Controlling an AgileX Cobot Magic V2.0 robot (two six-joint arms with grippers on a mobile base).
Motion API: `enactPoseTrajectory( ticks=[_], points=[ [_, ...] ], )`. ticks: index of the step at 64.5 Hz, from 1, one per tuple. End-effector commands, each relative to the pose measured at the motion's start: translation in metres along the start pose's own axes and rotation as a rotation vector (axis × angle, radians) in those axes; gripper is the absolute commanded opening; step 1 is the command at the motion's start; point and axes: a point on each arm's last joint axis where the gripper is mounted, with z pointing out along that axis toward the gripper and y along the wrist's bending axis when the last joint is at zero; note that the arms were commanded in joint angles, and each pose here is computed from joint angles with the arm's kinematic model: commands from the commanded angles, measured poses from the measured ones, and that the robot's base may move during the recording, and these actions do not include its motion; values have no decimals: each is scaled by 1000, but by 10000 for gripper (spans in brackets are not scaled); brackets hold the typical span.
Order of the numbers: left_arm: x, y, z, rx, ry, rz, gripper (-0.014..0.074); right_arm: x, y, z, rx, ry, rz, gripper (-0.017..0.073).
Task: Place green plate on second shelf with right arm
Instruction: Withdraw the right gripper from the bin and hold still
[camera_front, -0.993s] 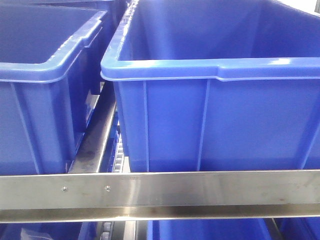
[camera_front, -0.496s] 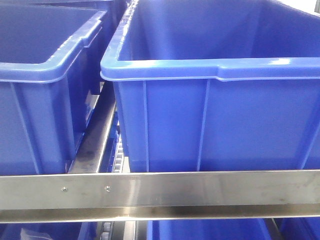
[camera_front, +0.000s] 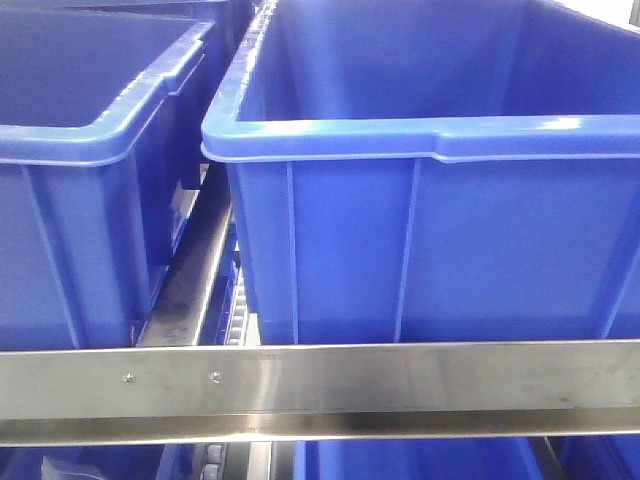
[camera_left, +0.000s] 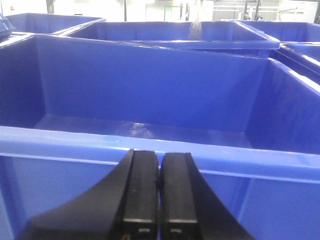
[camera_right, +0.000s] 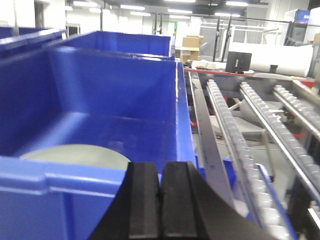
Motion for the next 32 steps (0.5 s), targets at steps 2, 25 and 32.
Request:
enactPoseTrajectory(
  ticks=[2, 25, 32],
  points=[
    [7, 0, 0, 4, -43, -11, 130, -12, -1, -2, 15, -87, -55, 49],
    [7, 0, 0, 4, -43, -11, 130, -4, -1, -1, 14, -5, 63, 49],
    [7, 0, 0, 4, -43, -11, 130, -4, -1, -1, 12, -4, 72, 49]
  ],
)
